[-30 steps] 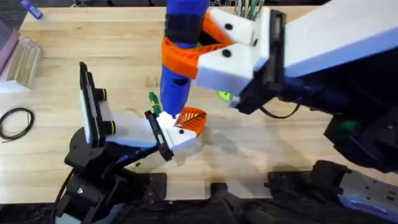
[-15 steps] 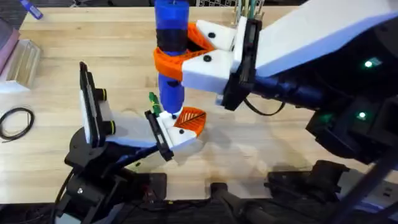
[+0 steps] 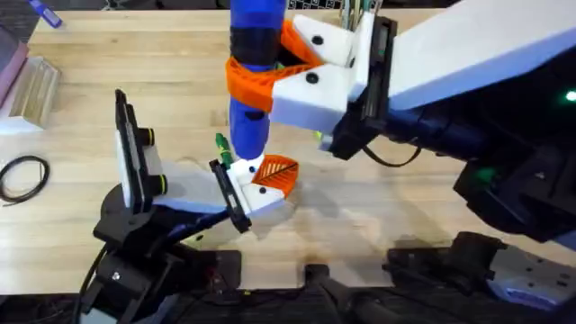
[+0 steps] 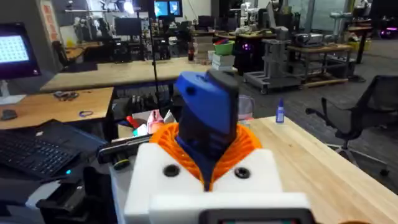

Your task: Pick up the gripper from the table and insert it into the empty holder that is missing its gripper. Then pick up a screw, insert it into the mounting hole, and use the screwdriver to tighten it. Finally, clean up the table by picking up the vegetable and placing it into the bucket.

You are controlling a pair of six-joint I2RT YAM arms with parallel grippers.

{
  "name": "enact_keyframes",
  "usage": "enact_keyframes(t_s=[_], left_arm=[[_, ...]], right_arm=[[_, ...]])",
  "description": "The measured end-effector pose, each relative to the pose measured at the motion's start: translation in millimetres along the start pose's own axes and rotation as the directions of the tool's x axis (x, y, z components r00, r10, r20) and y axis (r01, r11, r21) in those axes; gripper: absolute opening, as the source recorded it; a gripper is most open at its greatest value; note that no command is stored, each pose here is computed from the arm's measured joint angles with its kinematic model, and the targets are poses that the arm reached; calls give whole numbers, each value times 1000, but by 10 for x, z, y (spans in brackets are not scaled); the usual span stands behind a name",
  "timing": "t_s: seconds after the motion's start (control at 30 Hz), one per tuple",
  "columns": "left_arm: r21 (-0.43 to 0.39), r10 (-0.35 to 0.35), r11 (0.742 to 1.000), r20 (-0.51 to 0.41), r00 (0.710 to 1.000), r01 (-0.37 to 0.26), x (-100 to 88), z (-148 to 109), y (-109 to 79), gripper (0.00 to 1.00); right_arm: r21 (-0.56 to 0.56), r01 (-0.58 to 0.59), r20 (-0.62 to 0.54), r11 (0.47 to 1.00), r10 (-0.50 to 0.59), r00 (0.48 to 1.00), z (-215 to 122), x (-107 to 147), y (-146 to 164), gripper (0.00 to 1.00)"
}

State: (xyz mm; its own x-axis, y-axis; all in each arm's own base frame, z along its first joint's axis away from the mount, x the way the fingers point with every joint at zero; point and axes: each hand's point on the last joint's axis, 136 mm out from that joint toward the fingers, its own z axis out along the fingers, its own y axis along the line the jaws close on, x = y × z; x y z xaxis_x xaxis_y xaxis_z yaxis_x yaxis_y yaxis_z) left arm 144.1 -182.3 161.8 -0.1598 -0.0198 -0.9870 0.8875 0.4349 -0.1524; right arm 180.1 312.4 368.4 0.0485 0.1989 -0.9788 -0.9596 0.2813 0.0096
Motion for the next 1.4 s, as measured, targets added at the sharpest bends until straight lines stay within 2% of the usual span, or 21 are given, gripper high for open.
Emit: enact_keyframes(t_s=[1.4], left_arm=[[1,-1,1000,0,1000,1,1,0,-1,5]], right_arm=[[11,-51,-78,999,51,996,-4,203,-20,25]])
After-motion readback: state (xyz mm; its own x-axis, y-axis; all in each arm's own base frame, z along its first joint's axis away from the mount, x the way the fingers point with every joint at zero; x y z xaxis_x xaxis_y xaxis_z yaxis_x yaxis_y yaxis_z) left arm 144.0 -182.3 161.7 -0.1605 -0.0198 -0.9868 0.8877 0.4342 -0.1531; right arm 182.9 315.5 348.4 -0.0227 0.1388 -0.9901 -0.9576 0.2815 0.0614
